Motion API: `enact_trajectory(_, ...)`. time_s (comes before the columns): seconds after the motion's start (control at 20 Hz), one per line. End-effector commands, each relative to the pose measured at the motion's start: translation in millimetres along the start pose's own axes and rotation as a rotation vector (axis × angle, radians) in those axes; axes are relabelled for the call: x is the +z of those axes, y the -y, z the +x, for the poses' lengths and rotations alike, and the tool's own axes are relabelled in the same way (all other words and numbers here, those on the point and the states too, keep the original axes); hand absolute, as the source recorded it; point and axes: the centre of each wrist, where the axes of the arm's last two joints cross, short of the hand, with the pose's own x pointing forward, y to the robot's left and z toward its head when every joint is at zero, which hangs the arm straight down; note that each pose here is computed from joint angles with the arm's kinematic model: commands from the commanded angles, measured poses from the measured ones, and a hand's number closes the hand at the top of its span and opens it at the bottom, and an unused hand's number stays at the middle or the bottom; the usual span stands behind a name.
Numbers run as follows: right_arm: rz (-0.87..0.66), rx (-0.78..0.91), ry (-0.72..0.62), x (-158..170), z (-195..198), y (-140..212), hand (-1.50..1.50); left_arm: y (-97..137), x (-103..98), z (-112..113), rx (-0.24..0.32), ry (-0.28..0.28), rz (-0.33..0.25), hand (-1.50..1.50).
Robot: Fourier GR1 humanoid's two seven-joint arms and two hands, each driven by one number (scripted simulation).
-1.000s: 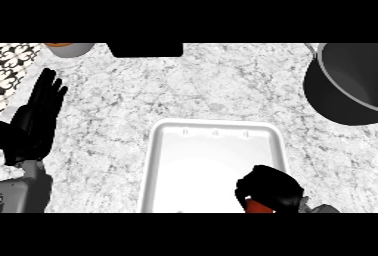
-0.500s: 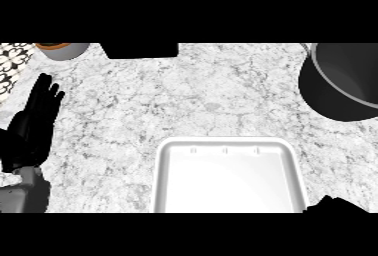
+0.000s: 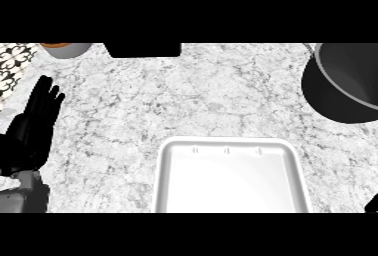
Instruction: Pick the bell pepper from the tray and place it in the pot
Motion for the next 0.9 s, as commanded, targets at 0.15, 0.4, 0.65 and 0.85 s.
enact_trajectory(0.15,-0.231,-0.007,-0.099,-4.0,-11.7,62.5,1.50,9.0,-13.0,16.7,0.009,0.012,-0.023,0.00)
enact_trajectory(0.4,-0.255,-0.093,-0.130,-13.2,-45.8,99.5,1.50,18.0,-17.4,-5.1,-0.008,0.019,-0.032,0.00)
enact_trajectory(0.65,-0.250,-0.100,-0.204,-50.6,-82.7,103.7,1.50,16.0,-18.6,6.9,0.010,0.026,-0.035,0.00)
enact_trajectory(0.85,-0.265,-0.081,-0.226,-62.5,-112.1,109.8,1.50,6.6,-19.3,7.2,-0.002,-0.005,-0.048,0.00)
